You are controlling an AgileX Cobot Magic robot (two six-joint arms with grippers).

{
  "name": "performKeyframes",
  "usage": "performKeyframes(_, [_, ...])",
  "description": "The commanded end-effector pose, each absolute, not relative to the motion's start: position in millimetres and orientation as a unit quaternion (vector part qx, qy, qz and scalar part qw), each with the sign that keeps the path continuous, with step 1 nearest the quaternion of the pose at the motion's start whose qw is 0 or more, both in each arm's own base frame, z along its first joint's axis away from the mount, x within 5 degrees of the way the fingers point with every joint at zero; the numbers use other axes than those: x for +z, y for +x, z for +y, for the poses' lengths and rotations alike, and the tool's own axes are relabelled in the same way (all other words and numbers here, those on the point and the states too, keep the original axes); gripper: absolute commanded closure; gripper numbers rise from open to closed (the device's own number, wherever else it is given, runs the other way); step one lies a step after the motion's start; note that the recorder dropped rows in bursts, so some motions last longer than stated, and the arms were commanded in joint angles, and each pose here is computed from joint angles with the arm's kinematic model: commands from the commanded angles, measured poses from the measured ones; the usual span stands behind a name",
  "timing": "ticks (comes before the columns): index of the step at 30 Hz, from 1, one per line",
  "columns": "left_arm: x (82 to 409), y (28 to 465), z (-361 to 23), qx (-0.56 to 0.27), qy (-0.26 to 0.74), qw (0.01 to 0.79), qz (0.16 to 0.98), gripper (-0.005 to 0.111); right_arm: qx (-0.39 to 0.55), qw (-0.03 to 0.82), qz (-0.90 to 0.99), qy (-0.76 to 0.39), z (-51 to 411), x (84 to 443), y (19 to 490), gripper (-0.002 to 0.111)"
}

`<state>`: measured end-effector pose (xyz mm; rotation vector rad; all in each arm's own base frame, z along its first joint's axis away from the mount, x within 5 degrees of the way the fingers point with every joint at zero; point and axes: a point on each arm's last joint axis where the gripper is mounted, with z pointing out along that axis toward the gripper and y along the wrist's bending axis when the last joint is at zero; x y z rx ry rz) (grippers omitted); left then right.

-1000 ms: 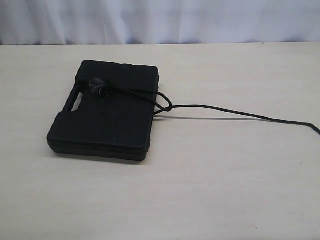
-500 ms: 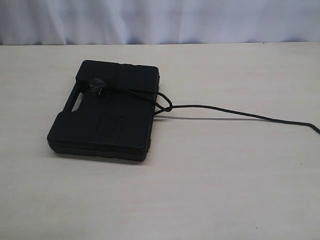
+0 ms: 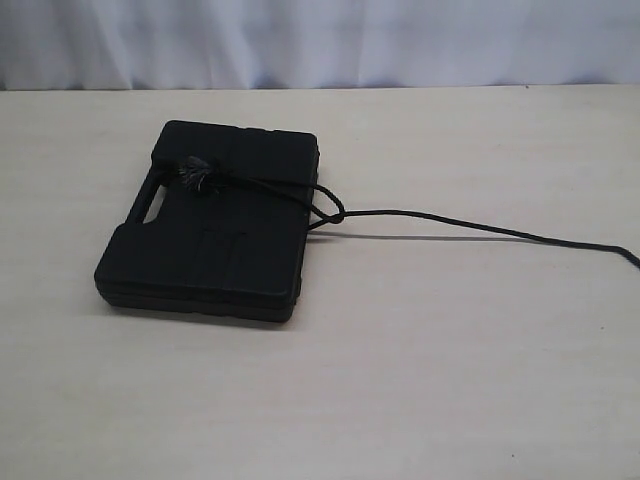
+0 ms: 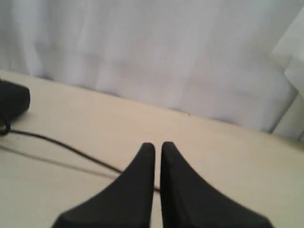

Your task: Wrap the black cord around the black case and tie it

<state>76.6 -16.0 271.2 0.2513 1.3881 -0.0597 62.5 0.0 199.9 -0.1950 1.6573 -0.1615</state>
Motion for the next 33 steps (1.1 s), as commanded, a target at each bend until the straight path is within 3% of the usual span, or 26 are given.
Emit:
performKeyframes(1, [223.4, 61.3, -11.6, -0.032, 0.112, 0.764, 0.634, 0.107, -0.073, 0.603, 0.791, -0.070, -4.2, 181.5, 53.3, 0.104])
performKeyframes(6, [195.0, 52.0, -21.0, -0.061, 0.180, 0.663, 0.724, 0.107, -0.070, 0.612, 0.785, -0.069, -3.6, 183.2, 53.7, 0.104])
performKeyframes(13, [193.2, 54.1, -13.4, 0.024, 0.183, 0.658, 0.730, 0.107, -0.070, 0.612, 0.785, -0.069, -3.6, 183.2, 53.7, 0.104])
performKeyframes(33, [193.2, 54.2, -13.2, 0.025, 0.181, 0.658, 0.730, 0.107, -0.043, 0.613, 0.788, -0.051, -1.8, 182.9, 53.7, 0.104])
